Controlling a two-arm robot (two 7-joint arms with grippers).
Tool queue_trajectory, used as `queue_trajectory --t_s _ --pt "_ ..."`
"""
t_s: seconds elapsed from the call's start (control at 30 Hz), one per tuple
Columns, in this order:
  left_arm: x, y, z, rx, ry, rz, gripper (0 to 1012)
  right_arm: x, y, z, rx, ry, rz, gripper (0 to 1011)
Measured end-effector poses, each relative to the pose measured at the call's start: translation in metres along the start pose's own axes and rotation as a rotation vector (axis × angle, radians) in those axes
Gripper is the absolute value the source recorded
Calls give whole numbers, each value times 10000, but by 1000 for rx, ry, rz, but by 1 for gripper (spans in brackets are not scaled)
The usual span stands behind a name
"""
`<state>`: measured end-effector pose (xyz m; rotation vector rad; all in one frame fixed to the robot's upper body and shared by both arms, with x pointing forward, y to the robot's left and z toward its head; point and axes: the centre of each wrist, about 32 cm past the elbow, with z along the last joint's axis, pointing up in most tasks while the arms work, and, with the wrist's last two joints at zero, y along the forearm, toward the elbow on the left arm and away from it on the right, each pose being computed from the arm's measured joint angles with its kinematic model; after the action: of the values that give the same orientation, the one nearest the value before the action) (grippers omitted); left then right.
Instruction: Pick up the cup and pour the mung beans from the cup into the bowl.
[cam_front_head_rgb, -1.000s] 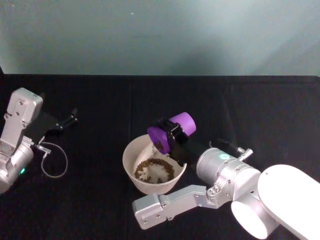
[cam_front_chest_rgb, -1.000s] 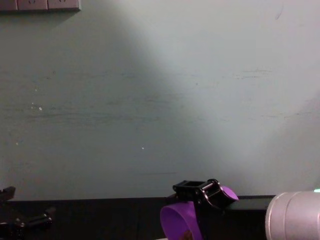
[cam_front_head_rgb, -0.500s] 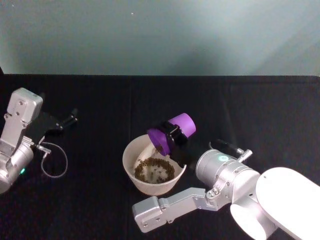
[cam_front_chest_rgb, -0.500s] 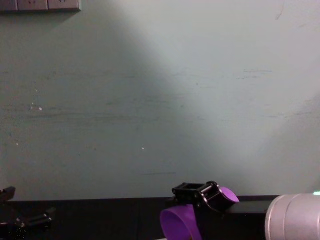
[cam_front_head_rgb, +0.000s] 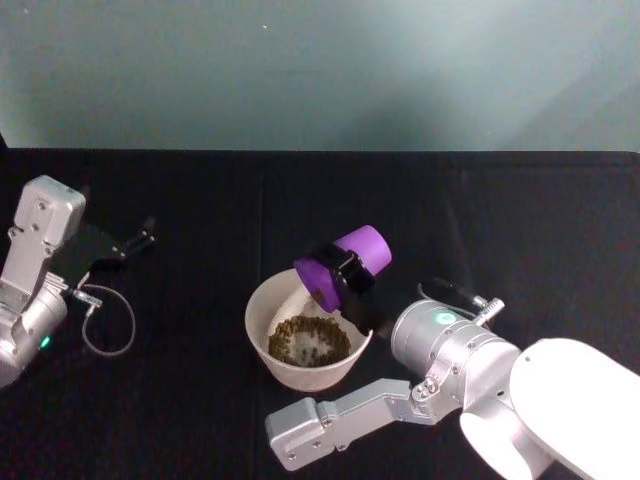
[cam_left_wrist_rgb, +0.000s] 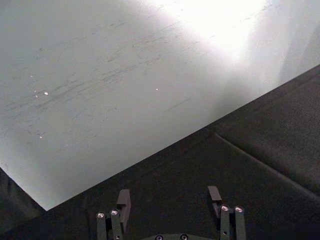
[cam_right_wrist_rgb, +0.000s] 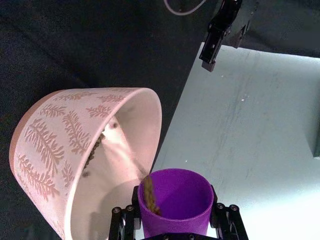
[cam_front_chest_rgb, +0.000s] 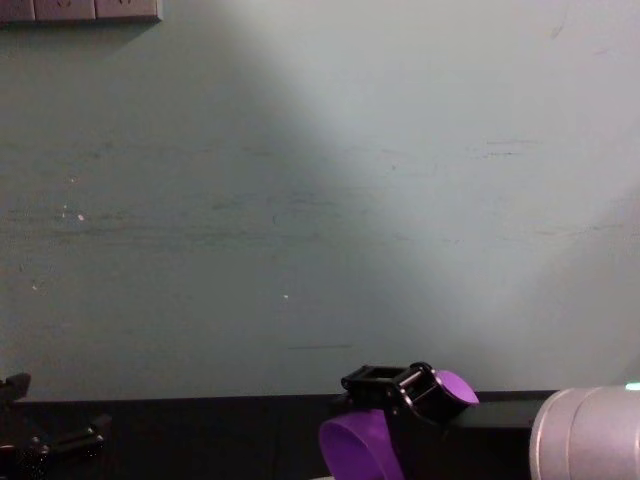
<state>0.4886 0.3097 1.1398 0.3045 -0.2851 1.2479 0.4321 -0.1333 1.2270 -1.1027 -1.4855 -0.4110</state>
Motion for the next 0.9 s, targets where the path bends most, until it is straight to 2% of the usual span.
queue_trajectory --t_s 0.4,0.7,0.9 --pt "0 0 0 0 0 0 1000 4 2 26 -10 -38 7 739" --pt "0 0 0 0 0 0 1000 17 8 92 -33 -100 16 739" --pt "0 0 0 0 0 0 1000 25 3 113 -42 -121 14 739"
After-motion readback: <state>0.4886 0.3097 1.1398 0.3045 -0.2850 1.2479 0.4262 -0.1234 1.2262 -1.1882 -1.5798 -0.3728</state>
